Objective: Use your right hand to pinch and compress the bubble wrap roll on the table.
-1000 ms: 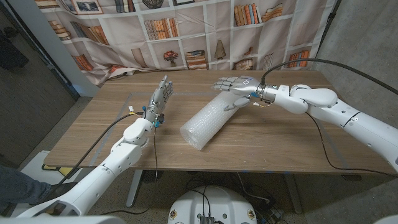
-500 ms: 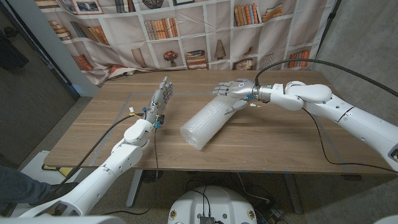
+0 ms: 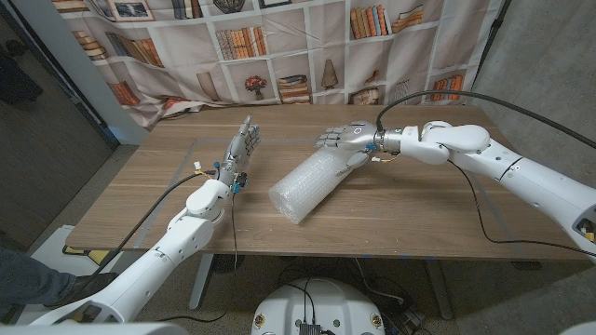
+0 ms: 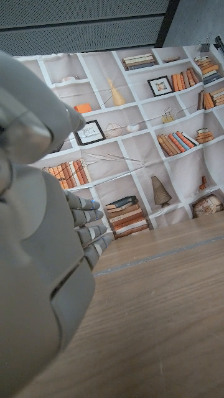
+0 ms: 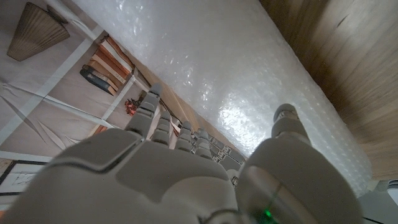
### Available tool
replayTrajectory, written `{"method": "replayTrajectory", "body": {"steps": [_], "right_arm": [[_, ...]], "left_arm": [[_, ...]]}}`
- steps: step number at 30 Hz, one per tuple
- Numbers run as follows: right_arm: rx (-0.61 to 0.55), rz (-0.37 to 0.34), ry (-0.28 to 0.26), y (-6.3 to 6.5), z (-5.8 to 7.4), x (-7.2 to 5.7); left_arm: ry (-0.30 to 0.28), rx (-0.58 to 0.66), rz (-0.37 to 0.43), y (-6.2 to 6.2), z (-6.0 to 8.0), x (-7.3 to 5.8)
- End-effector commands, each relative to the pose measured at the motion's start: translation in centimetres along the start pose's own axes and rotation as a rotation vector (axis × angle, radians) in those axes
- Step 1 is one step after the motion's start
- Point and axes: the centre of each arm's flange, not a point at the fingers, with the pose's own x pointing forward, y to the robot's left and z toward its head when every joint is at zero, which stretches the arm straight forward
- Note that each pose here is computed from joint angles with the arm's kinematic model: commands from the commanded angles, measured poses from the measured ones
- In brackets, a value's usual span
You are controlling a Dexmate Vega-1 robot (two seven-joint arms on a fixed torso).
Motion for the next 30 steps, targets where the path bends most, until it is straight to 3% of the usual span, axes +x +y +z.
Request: {"method": "replayTrajectory", "body": {"steps": [1,30], "right_arm": [[-0.028,0.018,-0.016,0.2,0.3,1.1],[0.012,0.148,-0.006,3.4,-0.1,2.2]], "left_arm": [[0.009,-0.003,0.004,0.1,-0.3,-0.2],[0.026,-0.014,0.007,-0.1,-0.8,-0.3]]}}
